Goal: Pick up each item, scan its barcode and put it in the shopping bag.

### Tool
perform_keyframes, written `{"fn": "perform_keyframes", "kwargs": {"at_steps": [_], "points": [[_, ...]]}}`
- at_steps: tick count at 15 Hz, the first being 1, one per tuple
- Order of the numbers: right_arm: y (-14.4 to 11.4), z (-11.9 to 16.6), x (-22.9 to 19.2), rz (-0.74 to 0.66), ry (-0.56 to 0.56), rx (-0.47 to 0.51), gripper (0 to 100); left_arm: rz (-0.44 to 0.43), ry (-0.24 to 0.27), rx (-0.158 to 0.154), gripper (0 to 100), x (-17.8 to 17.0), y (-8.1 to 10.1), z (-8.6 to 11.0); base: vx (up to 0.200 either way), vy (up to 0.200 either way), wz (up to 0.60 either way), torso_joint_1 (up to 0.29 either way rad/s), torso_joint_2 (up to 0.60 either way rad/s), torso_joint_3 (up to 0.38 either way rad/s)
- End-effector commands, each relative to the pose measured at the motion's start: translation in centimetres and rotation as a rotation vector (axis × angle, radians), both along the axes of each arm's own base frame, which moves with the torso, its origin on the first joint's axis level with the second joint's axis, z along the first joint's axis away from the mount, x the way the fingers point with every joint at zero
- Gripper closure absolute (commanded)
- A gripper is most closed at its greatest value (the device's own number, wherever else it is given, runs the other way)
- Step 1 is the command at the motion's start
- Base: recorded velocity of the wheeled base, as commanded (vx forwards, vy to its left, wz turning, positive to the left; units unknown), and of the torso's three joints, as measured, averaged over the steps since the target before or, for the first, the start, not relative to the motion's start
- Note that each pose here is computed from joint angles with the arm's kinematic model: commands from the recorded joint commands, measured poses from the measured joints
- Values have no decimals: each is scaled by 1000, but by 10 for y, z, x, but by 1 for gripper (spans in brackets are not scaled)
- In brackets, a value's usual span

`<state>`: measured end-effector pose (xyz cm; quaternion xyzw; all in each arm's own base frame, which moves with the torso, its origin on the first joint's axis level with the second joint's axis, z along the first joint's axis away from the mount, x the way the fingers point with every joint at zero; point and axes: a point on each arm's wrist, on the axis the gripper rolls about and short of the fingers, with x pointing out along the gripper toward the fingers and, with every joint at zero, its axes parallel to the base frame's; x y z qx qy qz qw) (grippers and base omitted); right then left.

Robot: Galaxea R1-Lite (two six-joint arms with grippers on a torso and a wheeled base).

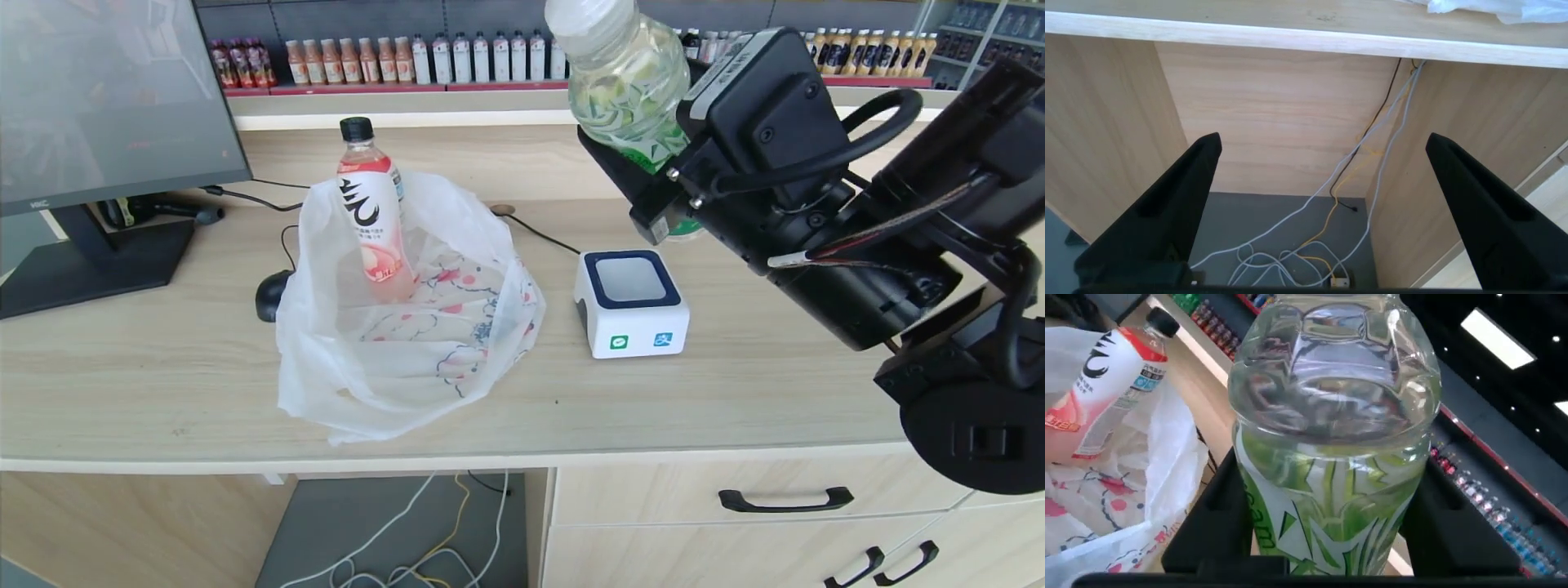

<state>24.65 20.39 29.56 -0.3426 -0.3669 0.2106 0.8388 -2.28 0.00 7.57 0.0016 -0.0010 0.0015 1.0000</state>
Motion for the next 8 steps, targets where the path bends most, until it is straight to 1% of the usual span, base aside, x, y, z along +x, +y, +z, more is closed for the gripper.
{"fn": "perform_keyframes", "kwargs": {"at_steps": [1,3,5,8], "points": [[-2,-9,-1,27,1,-49,100,0,-1,0,0,0,0,0,0,0,0,0,0,0],[-2,-25,3,73,-6,-136,100,0,-1,0,0,0,0,0,0,0,0,0,0,0],[-9,-29,8,61,-26,-176,100,0,-1,0,0,0,0,0,0,0,0,0,0,0],[-10,-38,18,93,-57,-244,100,0,-1,0,0,0,0,0,0,0,0,0,0,0]]}}
